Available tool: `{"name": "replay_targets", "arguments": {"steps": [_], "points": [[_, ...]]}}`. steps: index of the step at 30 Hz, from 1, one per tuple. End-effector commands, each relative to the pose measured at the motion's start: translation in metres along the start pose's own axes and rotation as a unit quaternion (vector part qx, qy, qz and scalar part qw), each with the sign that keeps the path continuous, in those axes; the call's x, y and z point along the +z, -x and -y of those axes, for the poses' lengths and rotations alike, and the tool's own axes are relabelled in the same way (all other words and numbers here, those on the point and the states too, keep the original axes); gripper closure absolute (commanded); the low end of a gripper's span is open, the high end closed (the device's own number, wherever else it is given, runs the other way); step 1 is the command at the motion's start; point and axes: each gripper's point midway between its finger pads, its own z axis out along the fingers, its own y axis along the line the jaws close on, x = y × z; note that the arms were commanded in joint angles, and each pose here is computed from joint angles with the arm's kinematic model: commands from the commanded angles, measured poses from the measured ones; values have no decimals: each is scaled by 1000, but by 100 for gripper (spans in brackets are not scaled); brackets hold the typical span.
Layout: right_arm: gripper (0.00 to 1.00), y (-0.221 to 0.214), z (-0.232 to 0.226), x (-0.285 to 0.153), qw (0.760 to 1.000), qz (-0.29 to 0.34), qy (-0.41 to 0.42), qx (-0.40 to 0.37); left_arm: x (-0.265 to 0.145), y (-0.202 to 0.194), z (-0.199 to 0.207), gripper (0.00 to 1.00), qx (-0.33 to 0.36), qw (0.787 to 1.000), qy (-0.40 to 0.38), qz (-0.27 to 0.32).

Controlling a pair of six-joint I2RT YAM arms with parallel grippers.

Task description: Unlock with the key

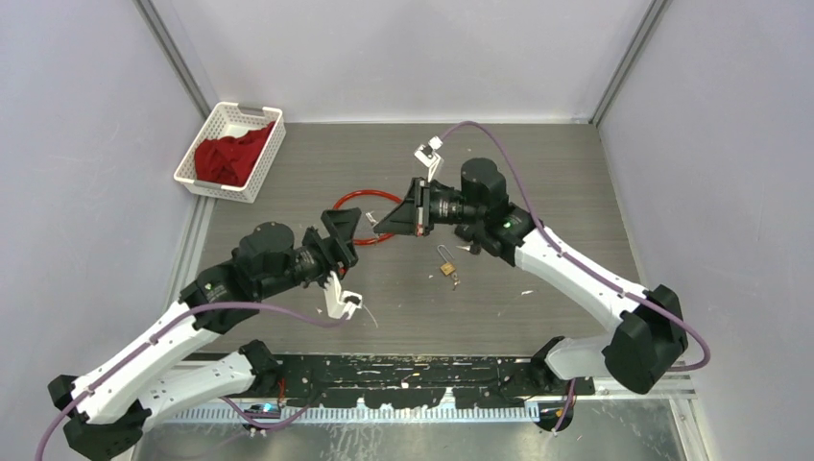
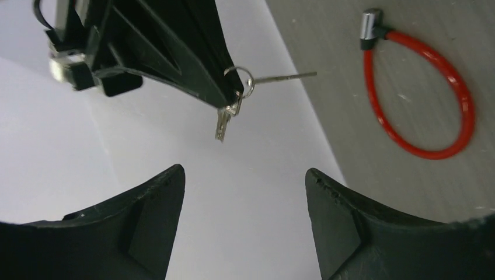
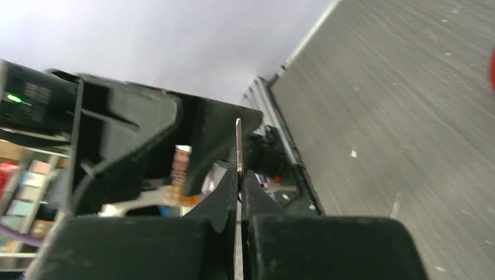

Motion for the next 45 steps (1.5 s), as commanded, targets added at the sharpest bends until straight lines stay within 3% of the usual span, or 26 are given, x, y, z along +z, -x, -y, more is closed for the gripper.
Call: {"name": "replay_targets", "arguments": {"steps": [1,2,5,6,9,16,19,22,30,41,45], "points": [[99,-30,23,-28,987,-93,-97,-84,-23,13,25,24,-213,972,-94,18],[99,-32,24,-30,986,-101,-101,-91,-23,19,28,24,-261,959,-109,24],[99,-37,20,-34,980,-121,-100,-119,-23,37,34,26,-418,893,-164,28],[99,-38,19,-35,979,-127,-99,-127,-24,45,34,26,-485,855,-179,28],[99,-45,10,-36,974,-142,-86,-155,-29,68,36,28,-604,764,-223,54],[99,-56,-15,-38,967,-159,-36,-197,-25,93,19,37,-748,598,-255,131],[99,-60,-22,-38,964,-161,-21,-210,-21,94,5,39,-784,547,-246,161],[99,-63,-26,-37,963,-167,-8,-210,-20,98,-5,40,-792,528,-242,191],[99,-65,-37,-30,961,-174,21,-214,-10,100,-3,45,-810,496,-246,195],[99,-67,-43,-25,960,-179,44,-211,-9,105,-1,82,-814,473,-271,202],[99,-69,-41,-25,960,-182,42,-208,-10,105,-2,100,-810,478,-272,205]]}}
